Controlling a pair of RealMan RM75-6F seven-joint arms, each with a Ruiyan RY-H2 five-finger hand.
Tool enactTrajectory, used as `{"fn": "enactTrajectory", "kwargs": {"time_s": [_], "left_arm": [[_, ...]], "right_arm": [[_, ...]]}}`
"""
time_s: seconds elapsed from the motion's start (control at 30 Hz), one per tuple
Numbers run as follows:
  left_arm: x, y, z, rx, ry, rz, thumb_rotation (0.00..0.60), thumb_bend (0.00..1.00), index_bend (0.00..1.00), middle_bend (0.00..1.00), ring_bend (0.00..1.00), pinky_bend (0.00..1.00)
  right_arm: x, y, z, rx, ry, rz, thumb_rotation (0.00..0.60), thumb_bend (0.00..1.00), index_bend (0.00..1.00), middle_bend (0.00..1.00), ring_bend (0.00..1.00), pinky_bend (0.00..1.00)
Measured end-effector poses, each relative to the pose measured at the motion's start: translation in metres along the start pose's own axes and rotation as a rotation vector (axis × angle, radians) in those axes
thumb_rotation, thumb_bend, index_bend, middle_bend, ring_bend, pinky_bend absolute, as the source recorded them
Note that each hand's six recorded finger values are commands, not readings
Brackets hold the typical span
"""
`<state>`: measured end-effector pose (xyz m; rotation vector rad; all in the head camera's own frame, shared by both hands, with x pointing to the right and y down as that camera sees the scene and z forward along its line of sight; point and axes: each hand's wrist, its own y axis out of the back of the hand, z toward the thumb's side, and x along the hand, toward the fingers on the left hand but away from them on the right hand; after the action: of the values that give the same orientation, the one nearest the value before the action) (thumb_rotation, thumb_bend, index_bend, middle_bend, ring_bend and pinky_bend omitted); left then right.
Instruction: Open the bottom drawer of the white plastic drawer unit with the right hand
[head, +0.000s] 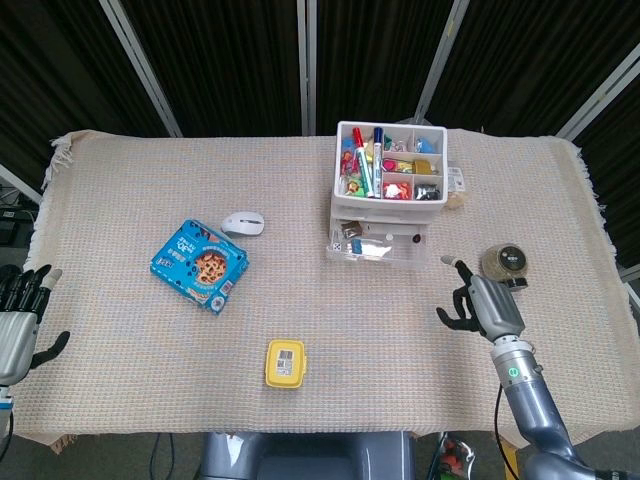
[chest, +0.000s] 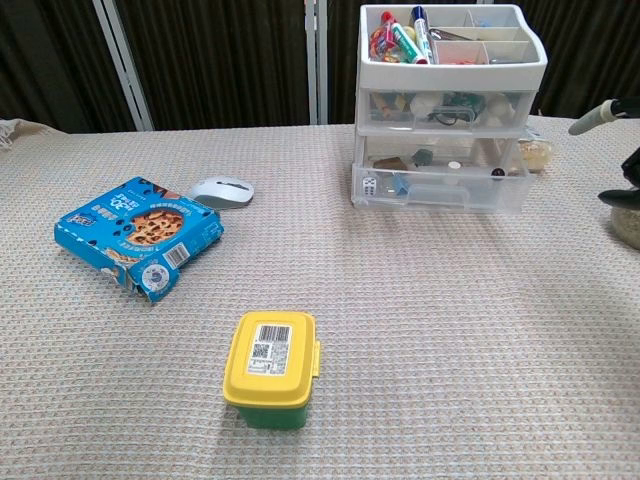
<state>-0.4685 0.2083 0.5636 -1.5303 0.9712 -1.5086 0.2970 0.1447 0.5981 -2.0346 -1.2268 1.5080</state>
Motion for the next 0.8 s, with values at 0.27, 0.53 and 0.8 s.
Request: {"fn": "enactTrajectory", "kwargs": {"time_s": [0.27,0.53,0.8], "left_arm": [[0.001,0.000,0.000,0.007,0.004,0.001,0.600,0.32,0.00,0.00,0.00,0.00],[0.001,0.000,0.000,0.003,0.005,0.000,0.600,0.32,0.00,0.00,0.00,0.00],[0.001,0.000,0.000,0.001,0.003,-0.001,0.600,0.32,0.00,0.00,0.00,0.00]], "right_arm": [[-0.012,-0.005,-0.004,0.006,-0.003,-0.022,0.600,0.34,0.20,0.84,0.87,0.72],[-0.033,-0.011,-0.003,0.021,-0.028,0.003,0.600,0.36,0.23,0.84,0.87,0.72],[-0.053,-0.021,-0.003,0.018,-0.066,0.022,0.600,0.37,0.23,0.84,0.87,0.72]]}}
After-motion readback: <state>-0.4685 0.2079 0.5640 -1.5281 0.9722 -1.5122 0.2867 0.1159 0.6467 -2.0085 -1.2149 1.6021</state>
